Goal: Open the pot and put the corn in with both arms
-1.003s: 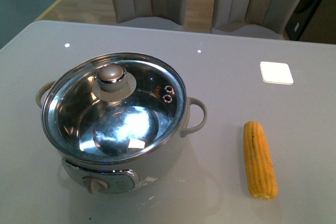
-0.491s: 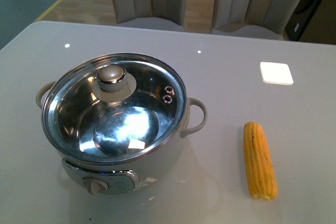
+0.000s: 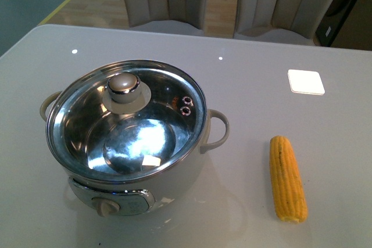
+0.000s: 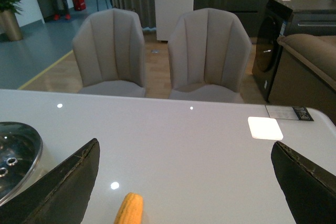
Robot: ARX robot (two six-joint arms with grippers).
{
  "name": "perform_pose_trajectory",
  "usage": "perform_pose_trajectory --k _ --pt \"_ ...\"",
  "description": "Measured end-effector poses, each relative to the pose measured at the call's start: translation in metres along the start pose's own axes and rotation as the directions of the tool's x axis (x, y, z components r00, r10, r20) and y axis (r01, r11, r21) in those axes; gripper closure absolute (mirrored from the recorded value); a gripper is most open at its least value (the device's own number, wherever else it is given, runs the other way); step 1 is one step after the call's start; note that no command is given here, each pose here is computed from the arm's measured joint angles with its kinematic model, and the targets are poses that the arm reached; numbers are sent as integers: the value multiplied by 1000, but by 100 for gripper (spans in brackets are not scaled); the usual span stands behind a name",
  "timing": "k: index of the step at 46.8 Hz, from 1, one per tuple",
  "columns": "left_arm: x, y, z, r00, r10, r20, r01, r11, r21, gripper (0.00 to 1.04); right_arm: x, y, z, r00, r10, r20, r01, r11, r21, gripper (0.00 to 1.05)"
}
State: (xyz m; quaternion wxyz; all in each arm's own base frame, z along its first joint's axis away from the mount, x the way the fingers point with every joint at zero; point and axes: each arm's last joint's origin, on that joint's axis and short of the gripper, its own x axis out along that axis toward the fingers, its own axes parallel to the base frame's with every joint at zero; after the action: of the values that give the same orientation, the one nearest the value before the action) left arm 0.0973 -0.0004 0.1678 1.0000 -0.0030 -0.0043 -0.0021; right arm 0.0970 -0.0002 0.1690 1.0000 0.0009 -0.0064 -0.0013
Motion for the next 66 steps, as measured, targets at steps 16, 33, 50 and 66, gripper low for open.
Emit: perform_pose_trajectory --k 16,33,50,66 --pt "4 -3 -9 874 275 -401 -301 953 -3 7 0 0 0 1000 1 1 -1 1000 0 9" --pt "42 -20 10 892 241 -383 -284 957 -60 7 0 0 0 1000 1 1 -1 1000 0 9" --pt "122 -66 -1 940 116 -320 -142 988 -59 7 0 0 0 1000 1 1 -1 1000 0 9" --pt "167 -108 -37 934 -2 -358 -14 999 -42 7 0 0 0 1000 0 1 0 1000 0 9"
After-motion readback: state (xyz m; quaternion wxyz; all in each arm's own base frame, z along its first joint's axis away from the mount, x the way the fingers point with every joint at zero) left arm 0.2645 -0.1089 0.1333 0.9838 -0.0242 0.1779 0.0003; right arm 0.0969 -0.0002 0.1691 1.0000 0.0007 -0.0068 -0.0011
